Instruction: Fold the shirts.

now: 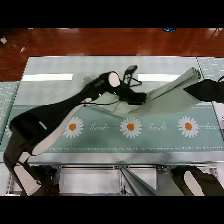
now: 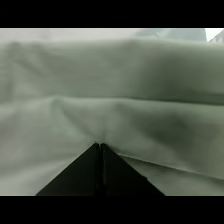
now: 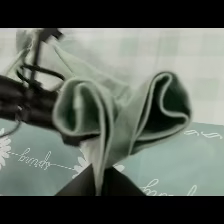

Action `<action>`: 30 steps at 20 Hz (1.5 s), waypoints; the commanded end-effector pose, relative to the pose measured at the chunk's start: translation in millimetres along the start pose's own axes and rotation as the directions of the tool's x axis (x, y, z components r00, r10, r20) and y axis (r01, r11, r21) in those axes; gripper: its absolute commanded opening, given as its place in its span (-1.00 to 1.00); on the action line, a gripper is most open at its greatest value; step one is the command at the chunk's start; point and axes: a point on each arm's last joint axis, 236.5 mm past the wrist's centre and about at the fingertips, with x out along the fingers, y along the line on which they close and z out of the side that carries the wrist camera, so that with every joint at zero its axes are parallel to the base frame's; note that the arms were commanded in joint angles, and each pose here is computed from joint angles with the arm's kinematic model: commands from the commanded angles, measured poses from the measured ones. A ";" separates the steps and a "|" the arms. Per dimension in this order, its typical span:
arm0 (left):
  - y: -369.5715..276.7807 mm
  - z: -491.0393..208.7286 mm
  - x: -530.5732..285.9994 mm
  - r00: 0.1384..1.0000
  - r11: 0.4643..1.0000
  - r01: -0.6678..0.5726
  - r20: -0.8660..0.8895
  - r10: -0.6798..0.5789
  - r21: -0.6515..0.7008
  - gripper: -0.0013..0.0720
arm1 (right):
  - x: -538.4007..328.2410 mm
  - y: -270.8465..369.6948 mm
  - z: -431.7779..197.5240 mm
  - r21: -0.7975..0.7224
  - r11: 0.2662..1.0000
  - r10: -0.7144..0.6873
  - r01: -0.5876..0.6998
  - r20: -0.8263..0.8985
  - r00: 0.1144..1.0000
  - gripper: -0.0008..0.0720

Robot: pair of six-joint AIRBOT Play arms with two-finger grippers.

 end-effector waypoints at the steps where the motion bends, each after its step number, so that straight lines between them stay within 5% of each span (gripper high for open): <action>1: -34.4 -37.1 37.8 0.992 0.998 0.064 -0.105 -0.065 -0.011 -0.92 | -5.4 8.4 -1.7 0.001 1.000 0.018 -0.018 0.016 1.000 -0.91; 10: 0.8 20.4 -45.9 0.997 0.997 0.074 -0.039 -0.074 -0.003 -0.92 | -5.5 11.1 -0.5 0.022 0.999 0.029 -0.030 0.020 0.999 -0.91; 15: 76.0 42.0 -200.3 0.972 0.975 -0.214 0.114 0.207 0.055 -0.92 | 4.8 25.7 15.6 0.044 0.994 0.096 -0.099 0.064 0.993 -0.91; 22: 133.2 -39.7 -358.1 0.842 0.926 -0.326 0.387 0.375 -0.188 -0.92 | 134.8 107.8 26.6 -0.010 0.960 0.278 -0.280 -0.087 0.957 -0.91; 30: 148.3 -134.9 -338.9 0.836 0.909 -0.270 0.390 0.385 -0.318 -0.92 | 297.9 179.0 18.4 0.040 0.925 0.375 -0.378 -0.254 0.892 -0.91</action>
